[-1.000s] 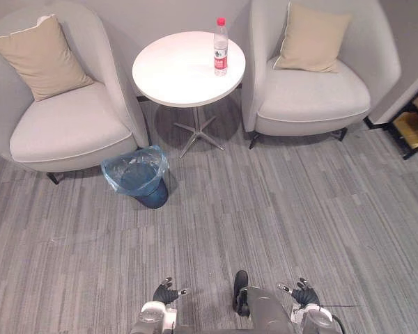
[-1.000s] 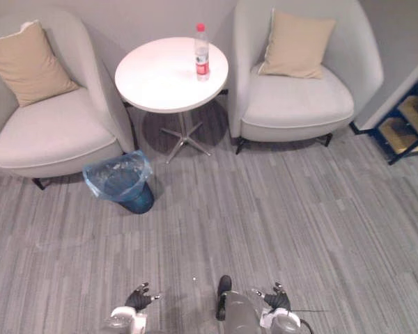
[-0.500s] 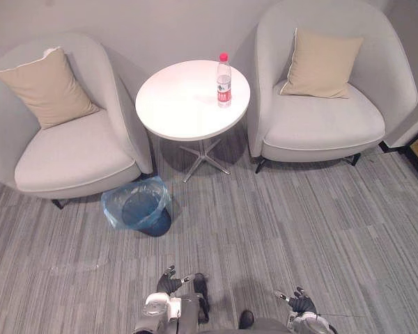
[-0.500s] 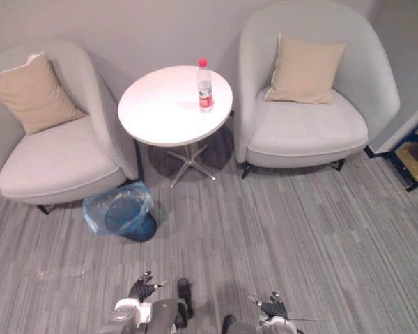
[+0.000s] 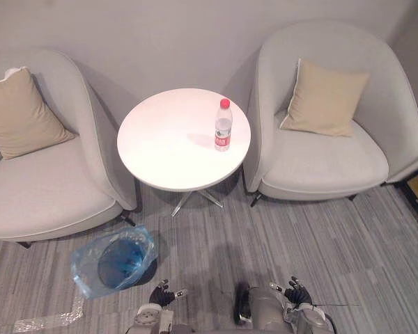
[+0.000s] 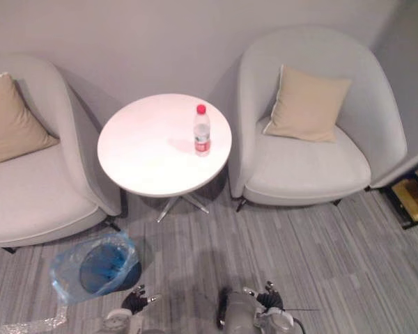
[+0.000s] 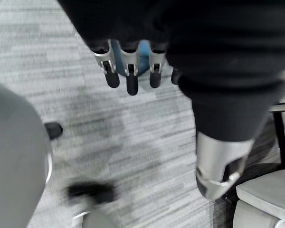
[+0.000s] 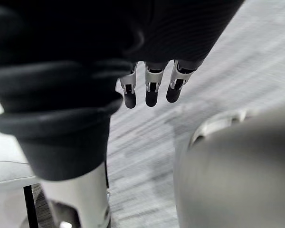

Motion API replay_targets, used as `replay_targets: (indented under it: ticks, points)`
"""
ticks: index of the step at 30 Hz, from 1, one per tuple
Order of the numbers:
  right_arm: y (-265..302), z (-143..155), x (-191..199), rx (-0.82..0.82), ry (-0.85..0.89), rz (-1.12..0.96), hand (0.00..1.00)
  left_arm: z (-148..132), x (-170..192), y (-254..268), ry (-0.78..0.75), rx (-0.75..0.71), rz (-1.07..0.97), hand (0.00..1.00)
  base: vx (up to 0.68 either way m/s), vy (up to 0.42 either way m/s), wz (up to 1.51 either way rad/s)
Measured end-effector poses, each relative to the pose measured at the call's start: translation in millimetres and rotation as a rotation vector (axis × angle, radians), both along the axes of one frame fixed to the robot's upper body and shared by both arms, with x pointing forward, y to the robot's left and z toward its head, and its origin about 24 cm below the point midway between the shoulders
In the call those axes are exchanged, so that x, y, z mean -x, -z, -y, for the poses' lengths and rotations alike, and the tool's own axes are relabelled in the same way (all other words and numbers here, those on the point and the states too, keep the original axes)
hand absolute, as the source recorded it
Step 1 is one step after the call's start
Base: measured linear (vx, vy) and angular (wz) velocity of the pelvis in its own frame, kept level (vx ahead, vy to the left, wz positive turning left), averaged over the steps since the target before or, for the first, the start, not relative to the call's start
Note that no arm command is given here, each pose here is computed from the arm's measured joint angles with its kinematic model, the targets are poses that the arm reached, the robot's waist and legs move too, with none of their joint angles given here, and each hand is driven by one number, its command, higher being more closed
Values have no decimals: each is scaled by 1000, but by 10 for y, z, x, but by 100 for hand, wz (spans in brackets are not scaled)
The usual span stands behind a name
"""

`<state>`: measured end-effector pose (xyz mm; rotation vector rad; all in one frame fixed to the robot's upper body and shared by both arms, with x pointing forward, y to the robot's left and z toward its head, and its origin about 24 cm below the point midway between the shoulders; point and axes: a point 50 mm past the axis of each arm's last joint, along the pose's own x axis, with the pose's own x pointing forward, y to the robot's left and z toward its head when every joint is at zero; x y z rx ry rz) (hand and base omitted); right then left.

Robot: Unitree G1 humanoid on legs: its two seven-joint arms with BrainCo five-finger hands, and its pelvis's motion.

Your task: Gather rubbish on tea table into small bin, then transfer packed bag to large trash can.

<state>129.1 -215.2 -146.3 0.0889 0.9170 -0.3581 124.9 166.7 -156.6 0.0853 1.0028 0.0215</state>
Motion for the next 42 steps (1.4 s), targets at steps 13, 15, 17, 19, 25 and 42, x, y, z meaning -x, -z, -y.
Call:
replay_targets:
  ticks: [13, 15, 17, 19, 25, 42]
  points:
    - [45, -26, 176, -35, 82, -21, 0, 196, -205, -95, -61, 69, 95, 0, 258, -97, 30]
    - [52, 9, 196, -28, 89, -33, 0, 178, -189, -89, -59, 64, 92, 0, 236, 123, 2]
    - [80, -45, 231, -44, 89, -52, 0, 102, -154, -74, -59, 43, 80, 0, 347, 118, 6]
    - [99, -91, 255, -57, 92, -63, 0, -6, -128, -63, -38, 9, 63, 0, 234, 92, 12]
    - [90, -86, 196, -50, 60, -58, 0, -103, -21, -16, -16, -23, 8, 0, 158, 37, -6]
    - [116, -22, 286, -32, 47, -100, 0, -97, 44, 16, 15, -32, -24, 0, 92, -27, 20]
